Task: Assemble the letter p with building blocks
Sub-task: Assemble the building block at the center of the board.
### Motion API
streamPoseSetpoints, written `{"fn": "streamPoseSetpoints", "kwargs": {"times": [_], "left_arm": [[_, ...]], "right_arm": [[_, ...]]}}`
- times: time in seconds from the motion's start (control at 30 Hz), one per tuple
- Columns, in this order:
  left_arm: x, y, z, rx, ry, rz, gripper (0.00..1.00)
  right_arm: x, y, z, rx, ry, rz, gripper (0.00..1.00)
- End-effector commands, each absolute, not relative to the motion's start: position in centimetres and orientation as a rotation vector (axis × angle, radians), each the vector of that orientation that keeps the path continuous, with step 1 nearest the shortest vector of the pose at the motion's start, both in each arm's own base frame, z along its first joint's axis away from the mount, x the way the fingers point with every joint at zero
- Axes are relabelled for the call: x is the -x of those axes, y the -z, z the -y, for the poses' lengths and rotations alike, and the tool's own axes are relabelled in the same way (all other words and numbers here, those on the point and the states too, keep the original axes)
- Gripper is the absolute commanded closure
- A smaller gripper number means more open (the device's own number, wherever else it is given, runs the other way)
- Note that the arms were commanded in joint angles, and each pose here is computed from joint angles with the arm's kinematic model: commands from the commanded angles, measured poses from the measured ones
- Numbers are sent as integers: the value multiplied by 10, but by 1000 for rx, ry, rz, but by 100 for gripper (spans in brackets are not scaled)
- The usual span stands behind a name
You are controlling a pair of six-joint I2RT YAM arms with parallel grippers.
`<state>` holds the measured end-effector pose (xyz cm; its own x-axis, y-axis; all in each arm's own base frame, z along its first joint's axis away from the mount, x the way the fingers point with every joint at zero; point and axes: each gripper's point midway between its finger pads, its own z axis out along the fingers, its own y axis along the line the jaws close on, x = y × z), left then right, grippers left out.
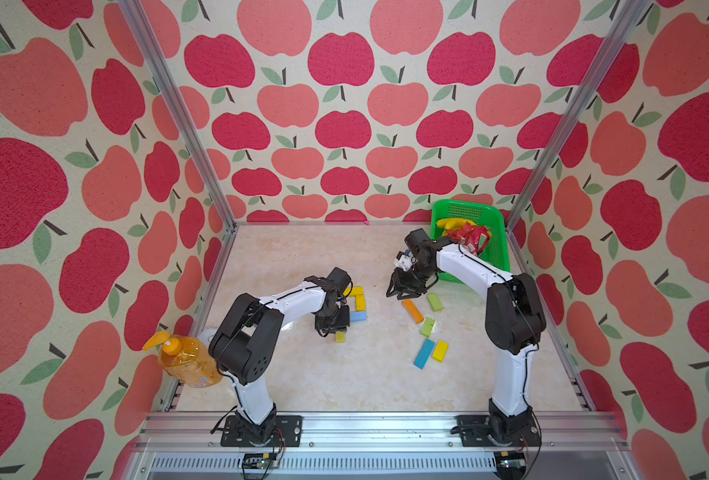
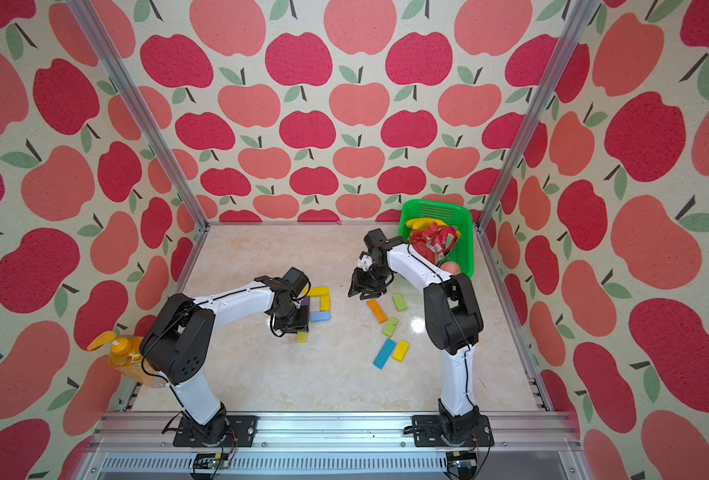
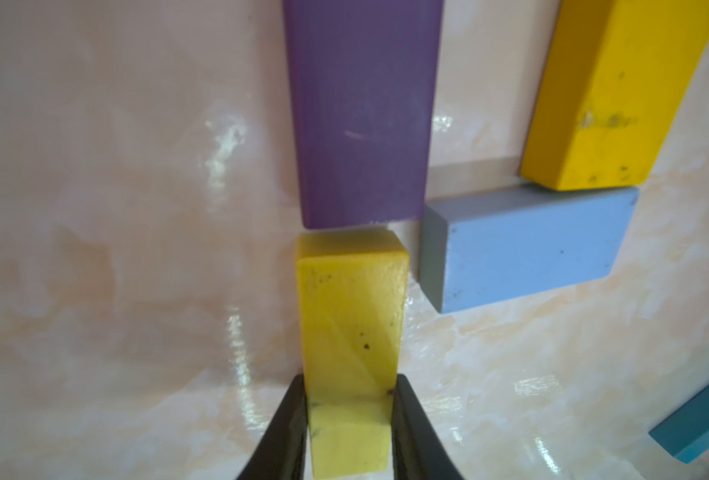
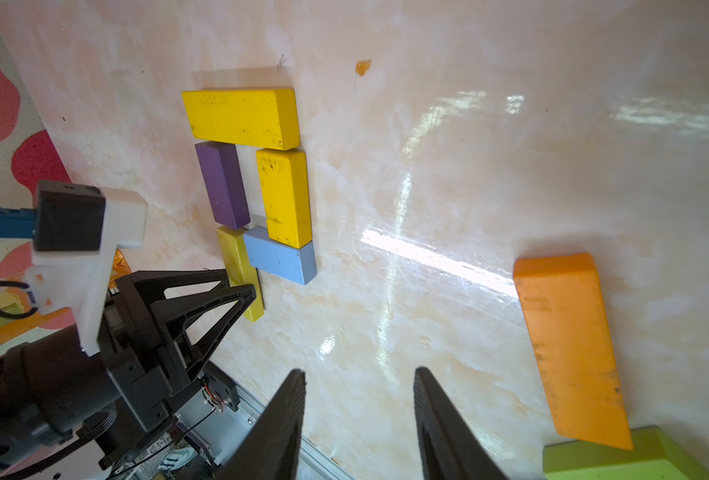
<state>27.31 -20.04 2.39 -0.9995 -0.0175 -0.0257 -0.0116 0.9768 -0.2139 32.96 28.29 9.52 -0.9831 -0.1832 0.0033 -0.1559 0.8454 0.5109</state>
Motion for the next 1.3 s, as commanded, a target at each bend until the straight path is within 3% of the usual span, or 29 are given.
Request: {"fn": "streamPoseSetpoints", "kwargs": {"times": [0.0, 0.47, 0.77, 0.93, 1.03, 1.17, 1.27], "left_arm": [[-274, -21, 203, -16, 327, -3113, 75], [-276, -16, 204, -15, 317, -3124, 71], [-278, -28, 196, 5, 276, -3086, 40], [-286, -51, 197, 15, 319, -3001, 40], [-293, -66, 188, 69, 353, -2928, 42], [-301, -71, 168, 146, 366, -2883, 54], [-301, -66, 157, 183, 369, -2894, 65]], "right_arm": [[-325, -100, -276, -279, 809, 2967, 54], [-322, -94, -276, -260, 814, 2952, 54], [-320, -92, -281, -243, 852, 2929, 54], [-316, -86, -288, -251, 860, 2906, 56], [-310, -79, -295, -262, 841, 2879, 71], [-301, -61, -306, -281, 773, 2840, 88], [-295, -50, -319, -283, 762, 2811, 92]]}}
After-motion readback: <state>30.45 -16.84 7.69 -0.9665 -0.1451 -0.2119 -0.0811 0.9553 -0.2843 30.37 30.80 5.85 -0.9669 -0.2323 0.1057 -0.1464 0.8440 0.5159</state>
